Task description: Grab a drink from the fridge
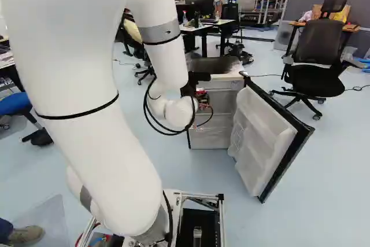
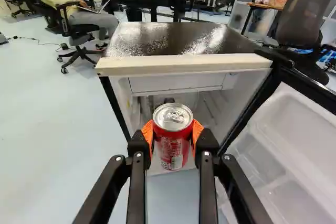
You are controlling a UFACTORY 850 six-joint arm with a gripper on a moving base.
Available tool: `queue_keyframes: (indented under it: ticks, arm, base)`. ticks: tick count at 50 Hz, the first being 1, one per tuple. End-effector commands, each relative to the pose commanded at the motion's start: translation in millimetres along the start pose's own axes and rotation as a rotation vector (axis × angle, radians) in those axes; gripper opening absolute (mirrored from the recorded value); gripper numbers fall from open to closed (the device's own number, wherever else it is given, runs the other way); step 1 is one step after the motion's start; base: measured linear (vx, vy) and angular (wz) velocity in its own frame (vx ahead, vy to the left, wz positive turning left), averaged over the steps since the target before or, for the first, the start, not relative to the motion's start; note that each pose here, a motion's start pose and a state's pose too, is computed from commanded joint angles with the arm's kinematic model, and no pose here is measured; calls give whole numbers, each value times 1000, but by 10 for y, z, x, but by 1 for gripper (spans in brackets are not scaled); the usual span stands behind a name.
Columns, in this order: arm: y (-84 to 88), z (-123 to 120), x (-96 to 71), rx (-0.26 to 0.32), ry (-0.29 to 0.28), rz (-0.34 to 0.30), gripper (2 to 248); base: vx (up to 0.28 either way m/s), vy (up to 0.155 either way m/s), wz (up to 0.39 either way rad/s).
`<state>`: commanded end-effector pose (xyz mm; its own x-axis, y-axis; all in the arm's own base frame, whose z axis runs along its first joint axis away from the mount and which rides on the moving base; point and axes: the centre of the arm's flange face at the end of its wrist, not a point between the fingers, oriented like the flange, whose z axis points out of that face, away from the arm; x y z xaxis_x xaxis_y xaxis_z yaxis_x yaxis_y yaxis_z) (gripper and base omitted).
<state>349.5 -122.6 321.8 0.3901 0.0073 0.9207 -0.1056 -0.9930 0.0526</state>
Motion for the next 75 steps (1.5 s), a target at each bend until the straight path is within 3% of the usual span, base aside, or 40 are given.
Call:
queue_keyframes:
  ticks: [75]
  arm:
    - [17,628,913,24,50,-75,93]
  base:
    - [0,0,0]
